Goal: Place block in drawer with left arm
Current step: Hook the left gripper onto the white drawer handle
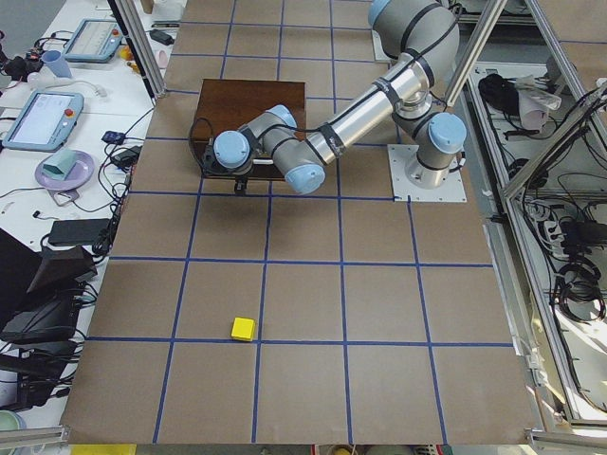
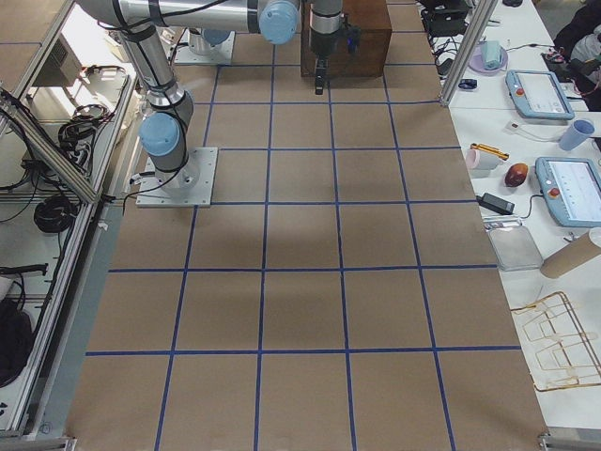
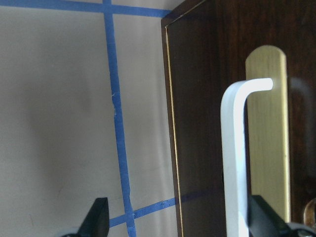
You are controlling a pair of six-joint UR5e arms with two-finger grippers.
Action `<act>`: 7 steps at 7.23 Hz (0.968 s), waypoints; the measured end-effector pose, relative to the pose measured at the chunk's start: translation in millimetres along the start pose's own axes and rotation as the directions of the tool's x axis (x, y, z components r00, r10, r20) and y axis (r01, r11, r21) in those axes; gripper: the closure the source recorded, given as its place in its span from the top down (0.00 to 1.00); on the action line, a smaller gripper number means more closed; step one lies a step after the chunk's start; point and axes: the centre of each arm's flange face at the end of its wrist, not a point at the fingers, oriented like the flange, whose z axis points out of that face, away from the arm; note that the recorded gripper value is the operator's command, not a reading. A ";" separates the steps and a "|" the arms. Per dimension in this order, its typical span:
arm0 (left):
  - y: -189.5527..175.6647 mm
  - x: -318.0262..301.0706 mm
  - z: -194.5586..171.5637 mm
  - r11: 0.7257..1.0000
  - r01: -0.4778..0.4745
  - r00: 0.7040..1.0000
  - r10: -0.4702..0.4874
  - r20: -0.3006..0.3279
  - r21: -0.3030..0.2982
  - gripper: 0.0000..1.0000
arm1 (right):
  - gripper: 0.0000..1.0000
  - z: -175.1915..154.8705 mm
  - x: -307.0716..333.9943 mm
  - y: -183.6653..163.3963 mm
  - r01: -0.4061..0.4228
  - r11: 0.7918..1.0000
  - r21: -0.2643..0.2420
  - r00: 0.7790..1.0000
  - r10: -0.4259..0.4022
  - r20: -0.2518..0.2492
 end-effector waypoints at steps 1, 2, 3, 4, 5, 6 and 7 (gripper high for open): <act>-0.8 1.0 2.0 1.000 -0.005 1.000 0.005 -0.002 -0.003 1.00 | 1.00 0.0 -0.2 0.1 0.000 1.000 0.000 1.000 0.000 0.000; -2.7 5.3 4.8 1.000 -0.013 1.000 0.013 -0.003 -0.006 1.00 | 1.00 0.0 -0.2 0.1 0.001 1.000 0.000 1.000 -0.001 0.000; -4.7 9.7 8.3 1.000 -0.020 1.000 0.020 -0.005 -0.012 1.00 | 1.00 0.0 -0.2 0.1 0.001 1.000 0.000 1.000 -0.001 0.000; -5.7 11.0 10.5 1.000 -0.023 1.000 0.023 -0.005 -0.015 1.00 | 1.00 0.0 -0.3 0.1 0.001 1.000 0.000 1.000 -0.001 0.000; -6.0 10.7 11.8 1.000 -0.024 1.000 0.024 -0.001 -0.018 1.00 | 1.00 0.0 -0.3 0.1 0.001 1.000 0.000 1.000 -0.001 0.000; -6.4 9.8 12.5 1.000 -0.025 1.000 0.025 0.003 -0.020 1.00 | 1.00 0.0 -0.3 0.1 0.001 1.000 0.000 1.000 -0.001 0.000; -6.9 9.1 13.0 0.999 -0.026 1.000 0.026 0.007 -0.020 1.00 | 1.00 0.0 -0.3 0.1 0.001 1.000 0.000 1.000 -0.001 0.000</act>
